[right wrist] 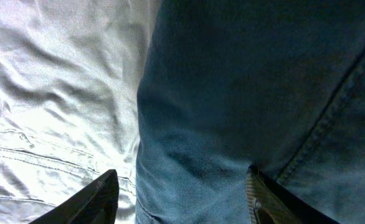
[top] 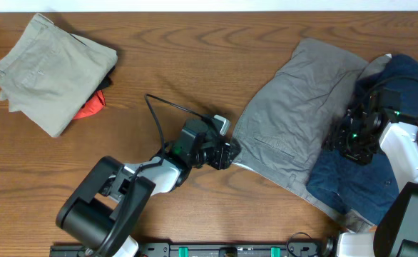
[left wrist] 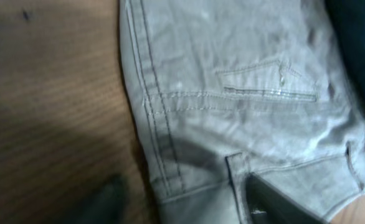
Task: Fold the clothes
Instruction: 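Grasp the grey shorts waistband with the left gripper and pull leftward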
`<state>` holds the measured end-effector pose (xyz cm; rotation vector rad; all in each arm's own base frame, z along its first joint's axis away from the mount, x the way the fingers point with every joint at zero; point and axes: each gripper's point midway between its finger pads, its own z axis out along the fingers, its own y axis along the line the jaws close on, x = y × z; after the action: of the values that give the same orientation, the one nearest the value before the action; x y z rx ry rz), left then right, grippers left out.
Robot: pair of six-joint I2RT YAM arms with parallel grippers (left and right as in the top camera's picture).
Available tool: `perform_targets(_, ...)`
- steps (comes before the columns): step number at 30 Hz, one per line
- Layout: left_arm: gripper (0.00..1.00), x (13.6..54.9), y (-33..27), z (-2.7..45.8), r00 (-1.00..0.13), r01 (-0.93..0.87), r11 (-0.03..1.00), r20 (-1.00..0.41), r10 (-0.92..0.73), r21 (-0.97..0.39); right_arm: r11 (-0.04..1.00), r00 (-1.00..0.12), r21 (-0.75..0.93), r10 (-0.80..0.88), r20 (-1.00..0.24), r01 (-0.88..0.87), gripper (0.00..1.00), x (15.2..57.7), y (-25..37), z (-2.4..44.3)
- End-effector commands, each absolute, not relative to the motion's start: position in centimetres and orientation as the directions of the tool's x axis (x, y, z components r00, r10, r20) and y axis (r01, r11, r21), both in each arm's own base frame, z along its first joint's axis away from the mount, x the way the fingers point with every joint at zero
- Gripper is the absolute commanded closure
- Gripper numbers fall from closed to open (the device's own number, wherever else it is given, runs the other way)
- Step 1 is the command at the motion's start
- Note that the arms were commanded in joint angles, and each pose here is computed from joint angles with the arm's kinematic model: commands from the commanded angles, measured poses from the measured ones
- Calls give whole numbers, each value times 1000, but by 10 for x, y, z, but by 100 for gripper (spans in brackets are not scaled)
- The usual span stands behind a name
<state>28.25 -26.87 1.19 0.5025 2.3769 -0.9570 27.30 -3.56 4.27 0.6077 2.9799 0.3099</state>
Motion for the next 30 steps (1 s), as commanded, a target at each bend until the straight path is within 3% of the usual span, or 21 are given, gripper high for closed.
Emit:
perform_targets(1, 56, 260, -261, -18, -868, 431, 699, -473, 150, -570, 910, -924, 206, 379, -56, 360, 36, 277, -36, 44)
perform_targets(4, 68, 258, -262, -18, -877, 419, 696, -458, 144, -583, 910, -923, 207, 378, -64, 359, 36, 279, -36, 45)
perform_targets(12, 81, 248, -266, -17, -910, 375, 671, -394, 132, -640, 911, -923, 208, 378, -74, 357, 36, 281, -37, 45)
perform_targets(14, 94, 246, -265, -18, -917, 360, 676, -379, 128, -643, 911, -923, 208, 378, -77, 356, 36, 282, -37, 45)
perform_targets(21, 94, 262, -257, -13, -900, 374, 680, -424, 102, -631, 913, -922, 201, 378, -84, 356, 36, 283, -39, 45)
perform_targets(30, 94, 364, -155, 46, -809, 198, 749, -536, -239, -632, 920, -920, 148, 380, -96, 364, 35, 282, -49, 44)
